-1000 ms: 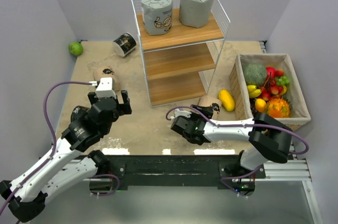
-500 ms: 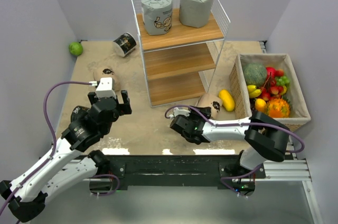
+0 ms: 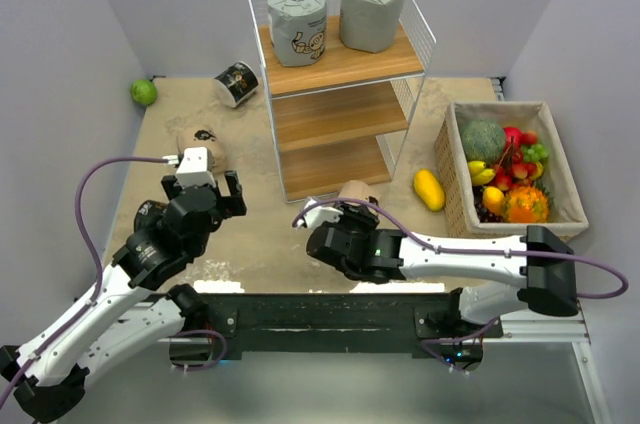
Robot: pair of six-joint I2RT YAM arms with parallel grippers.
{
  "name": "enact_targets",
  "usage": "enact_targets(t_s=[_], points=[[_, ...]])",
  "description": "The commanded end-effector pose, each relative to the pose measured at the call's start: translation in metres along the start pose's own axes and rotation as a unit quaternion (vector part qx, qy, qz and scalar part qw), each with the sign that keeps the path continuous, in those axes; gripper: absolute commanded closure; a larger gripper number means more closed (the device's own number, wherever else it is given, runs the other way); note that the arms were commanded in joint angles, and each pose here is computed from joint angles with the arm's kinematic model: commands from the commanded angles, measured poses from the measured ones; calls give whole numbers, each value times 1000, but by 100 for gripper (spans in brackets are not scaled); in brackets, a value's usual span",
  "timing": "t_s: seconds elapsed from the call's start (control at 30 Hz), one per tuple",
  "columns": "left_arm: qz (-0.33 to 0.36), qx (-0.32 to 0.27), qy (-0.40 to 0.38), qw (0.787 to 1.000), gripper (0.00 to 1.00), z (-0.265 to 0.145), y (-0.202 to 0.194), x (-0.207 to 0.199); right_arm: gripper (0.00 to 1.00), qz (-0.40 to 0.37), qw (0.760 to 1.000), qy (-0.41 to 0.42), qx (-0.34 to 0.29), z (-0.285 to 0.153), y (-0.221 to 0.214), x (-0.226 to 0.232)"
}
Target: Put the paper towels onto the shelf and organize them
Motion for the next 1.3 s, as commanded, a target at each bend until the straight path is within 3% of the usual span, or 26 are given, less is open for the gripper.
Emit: enact_targets(t_s=[0.0,0.07,0.2,0.3,0.43,0.57,0.77,0.93,1.17,1.27], points=[[-19,-25,4,999,4,-2,9,0,61,126,991,48,-25,-25,29,-27],[-19,-26,3,999,4,-3,9,0,60,138,987,87,-12,-30,30,-20],[-20,-24,2,1000,4,-3,9,0,58,240,954,180,-25,-42,38,-3],[-22,-25,1,999,4,-4,9,0,58,310,928,202,-54,-39,39,3],[-29,-28,-2,999,4,-6,11,1,58,381,906,183,-11,-22,29,-6],[-21,-23,-4,1000,4,-3,9,-1,57,467,868,169,15,-5,11,-16],[-13,-12,6,1000,4,0,5,-2,53,526,839,134,43,6,-8,-25],[-20,-19,1,1000,4,-3,7,-1,51,577,806,128,32,12,-19,-28],[-19,-18,0,1000,4,-2,7,-1,32,597,795,99,53,7,-34,-34],[-16,-16,-1,1000,4,-1,7,-2,31,605,790,74,60,1,-46,-42]])
Point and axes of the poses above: each gripper's point midway between its finger pads, its own z axis out along the fingers, its own x axis along the line the jaws close on, y = z × x, the point moved 8 cm from there along -z, back along the fingers, and after that the axes turned 14 degrees about -z, right-handed, at the moved point
